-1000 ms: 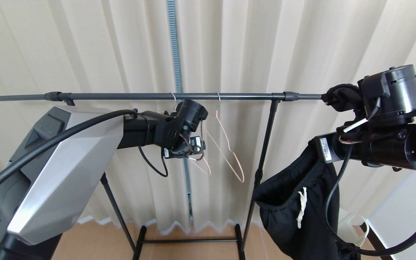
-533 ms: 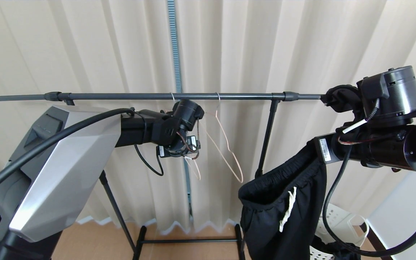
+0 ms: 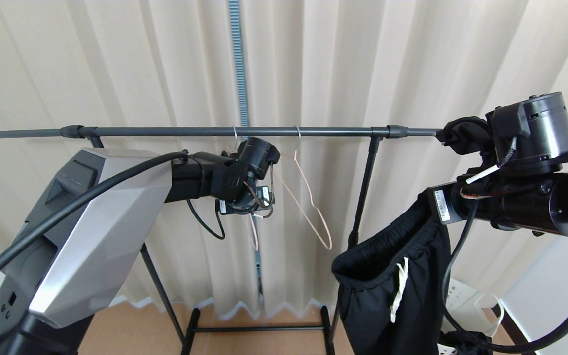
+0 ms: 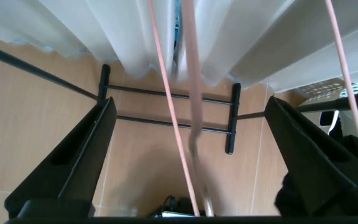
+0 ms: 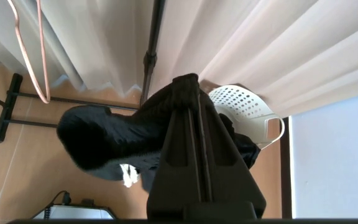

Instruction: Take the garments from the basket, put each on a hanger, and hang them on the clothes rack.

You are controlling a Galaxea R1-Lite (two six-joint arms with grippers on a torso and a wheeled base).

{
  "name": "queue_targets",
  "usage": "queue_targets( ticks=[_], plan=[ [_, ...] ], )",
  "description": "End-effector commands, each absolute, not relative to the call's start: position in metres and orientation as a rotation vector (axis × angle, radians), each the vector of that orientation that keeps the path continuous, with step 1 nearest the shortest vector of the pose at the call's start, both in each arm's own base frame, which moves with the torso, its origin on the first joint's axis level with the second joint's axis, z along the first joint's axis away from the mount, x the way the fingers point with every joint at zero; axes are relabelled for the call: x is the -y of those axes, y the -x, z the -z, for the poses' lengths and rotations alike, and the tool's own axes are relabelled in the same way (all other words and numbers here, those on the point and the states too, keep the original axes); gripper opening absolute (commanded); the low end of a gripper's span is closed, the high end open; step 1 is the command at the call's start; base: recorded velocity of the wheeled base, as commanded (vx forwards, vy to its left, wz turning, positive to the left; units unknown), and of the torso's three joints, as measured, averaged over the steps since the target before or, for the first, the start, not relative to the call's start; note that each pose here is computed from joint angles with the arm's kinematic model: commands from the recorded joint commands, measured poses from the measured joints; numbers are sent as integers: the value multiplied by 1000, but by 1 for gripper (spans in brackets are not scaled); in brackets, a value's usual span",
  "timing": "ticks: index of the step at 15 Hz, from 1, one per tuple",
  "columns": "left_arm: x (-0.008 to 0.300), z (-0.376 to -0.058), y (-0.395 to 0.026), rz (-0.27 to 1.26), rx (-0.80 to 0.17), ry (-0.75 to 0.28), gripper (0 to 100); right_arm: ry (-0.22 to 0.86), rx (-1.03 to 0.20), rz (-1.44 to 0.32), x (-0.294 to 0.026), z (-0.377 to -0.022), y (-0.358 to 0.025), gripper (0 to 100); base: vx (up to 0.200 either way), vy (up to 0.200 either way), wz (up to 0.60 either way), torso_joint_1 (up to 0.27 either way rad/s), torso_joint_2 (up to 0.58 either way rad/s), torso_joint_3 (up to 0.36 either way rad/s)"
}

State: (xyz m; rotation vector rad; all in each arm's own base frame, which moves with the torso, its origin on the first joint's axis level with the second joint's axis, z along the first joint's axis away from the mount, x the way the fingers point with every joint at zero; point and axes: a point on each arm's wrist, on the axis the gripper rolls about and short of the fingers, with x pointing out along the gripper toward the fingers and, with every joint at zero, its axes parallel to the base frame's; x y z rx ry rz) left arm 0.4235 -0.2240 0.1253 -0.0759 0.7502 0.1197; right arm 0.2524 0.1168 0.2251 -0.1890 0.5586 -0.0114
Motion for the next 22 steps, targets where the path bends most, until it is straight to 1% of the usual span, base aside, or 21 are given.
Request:
queue_targets(
  ticks=[1,2,3,8,12,14,17,18,21,22],
  plan=[
    [223,-126,-424,-122,-750,76,100,190,-559,8,-118,-225,-252,0,0,0,0,0,0,0],
    [222,-126,-424,-123,-750,73,100,191,-560,8,-117,-224,-251,0,0,0,0,0,0,0],
    [221,-126,-424,-124,-750,74,0,190,-559,8,-117,-225,-251,0,0,0,0,0,0,0],
    [228,-129,-419,-104,-750,65,0,191,-560,8,-117,-224,-251,0,0,0,0,0,0,0],
    [227,-151,-412,-82,-721,78,0,189,-558,8,-117,-225,-251,0,0,0,0,0,0,0],
    [223,-158,-406,-85,-733,72,0,195,-559,7,-117,-225,-251,0,0,0,0,0,0,0],
    [217,-167,-394,-78,-741,52,0,195,-559,7,-117,-225,-251,0,0,0,0,0,0,0],
    [212,-177,-384,-66,-740,36,0,193,-556,7,-117,-225,-250,0,0,0,0,0,0,0],
    [208,-191,-359,-33,-746,1,0,191,-552,6,-117,-227,-250,0,0,0,0,0,0,0],
    [207,-196,-354,-17,-738,7,0,193,-554,6,-117,-226,-250,0,0,0,0,0,0,0]
  ],
)
